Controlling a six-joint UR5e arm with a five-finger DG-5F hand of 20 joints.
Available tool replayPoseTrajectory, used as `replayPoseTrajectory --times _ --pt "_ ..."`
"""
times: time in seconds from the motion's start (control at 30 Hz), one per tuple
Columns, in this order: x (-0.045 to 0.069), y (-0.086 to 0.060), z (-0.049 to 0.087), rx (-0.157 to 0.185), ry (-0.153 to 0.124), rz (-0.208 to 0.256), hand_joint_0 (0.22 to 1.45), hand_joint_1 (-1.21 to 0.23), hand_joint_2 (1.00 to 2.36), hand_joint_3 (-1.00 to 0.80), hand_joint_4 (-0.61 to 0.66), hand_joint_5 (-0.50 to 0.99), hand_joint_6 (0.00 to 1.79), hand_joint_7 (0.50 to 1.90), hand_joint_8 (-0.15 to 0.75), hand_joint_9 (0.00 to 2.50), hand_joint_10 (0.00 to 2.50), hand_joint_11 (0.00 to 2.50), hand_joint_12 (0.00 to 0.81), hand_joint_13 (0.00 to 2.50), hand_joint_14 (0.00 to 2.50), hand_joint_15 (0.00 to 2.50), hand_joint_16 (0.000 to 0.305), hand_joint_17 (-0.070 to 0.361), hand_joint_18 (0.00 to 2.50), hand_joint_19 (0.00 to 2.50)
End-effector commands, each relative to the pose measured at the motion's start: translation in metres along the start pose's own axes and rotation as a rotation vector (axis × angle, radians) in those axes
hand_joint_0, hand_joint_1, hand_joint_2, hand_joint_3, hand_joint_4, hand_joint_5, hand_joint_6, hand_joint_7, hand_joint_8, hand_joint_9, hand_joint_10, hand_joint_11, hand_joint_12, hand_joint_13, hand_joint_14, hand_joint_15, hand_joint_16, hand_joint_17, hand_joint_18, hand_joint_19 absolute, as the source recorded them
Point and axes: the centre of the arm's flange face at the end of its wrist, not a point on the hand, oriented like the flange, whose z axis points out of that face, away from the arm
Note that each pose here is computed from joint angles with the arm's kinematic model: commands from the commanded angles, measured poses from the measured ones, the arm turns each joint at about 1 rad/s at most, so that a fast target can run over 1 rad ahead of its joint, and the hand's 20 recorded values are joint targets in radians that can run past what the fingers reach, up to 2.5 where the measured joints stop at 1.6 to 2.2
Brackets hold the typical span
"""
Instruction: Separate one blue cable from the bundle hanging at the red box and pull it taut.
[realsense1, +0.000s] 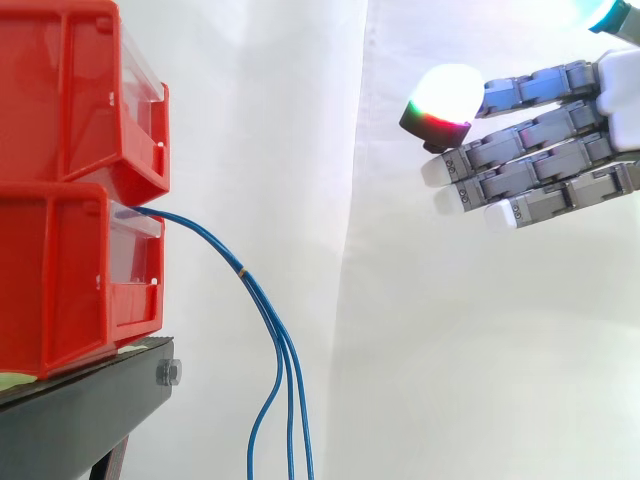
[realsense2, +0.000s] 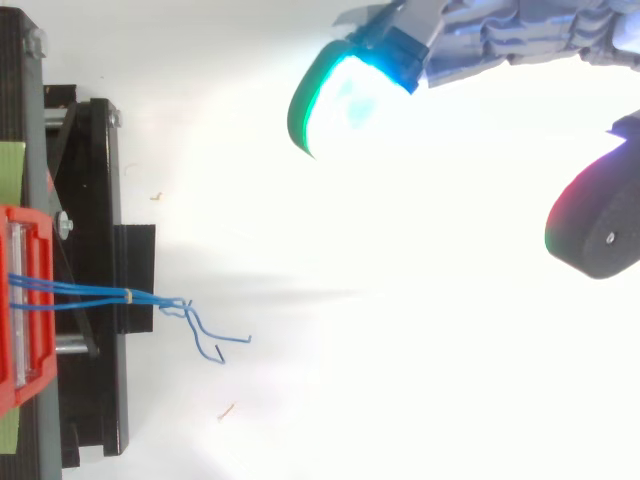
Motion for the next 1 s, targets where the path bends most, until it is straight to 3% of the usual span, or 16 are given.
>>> replayPoseTrajectory --times 0.0,0.73,0.9,0.97 --pt "0.0006 -0.0001 0.0000 0.000 0.001 0.000 0.55 -0.63 1.00 -0.50 0.21 -0.21 0.50 0.75 0.236 0.27 0.00 0.00 0.255 0.28 0.00 0.02 0.031 0.070 0.29 0.21" --pt "-0.0007 -0.0002 -0.0001 0.001 -0.003 0.000 0.55 -0.62 1.00 -0.50 0.23 -0.21 0.50 0.75 0.256 0.31 0.00 0.00 0.270 0.32 0.00 0.05 0.033 0.074 0.35 0.23" --pt "0.0010 -0.0015 -0.0014 0.016 0.000 -0.003 0.55 -0.62 1.00 -0.50 0.23 -0.21 0.50 0.75 0.257 0.31 0.00 0.00 0.269 0.32 0.00 0.05 0.033 0.074 0.35 0.23" --pt "0.0081 -0.0007 -0.0010 0.014 0.012 -0.004 0.56 -0.62 1.00 -0.50 0.24 -0.21 0.50 0.76 0.257 0.31 0.00 0.00 0.269 0.32 0.00 0.05 0.033 0.074 0.35 0.23"
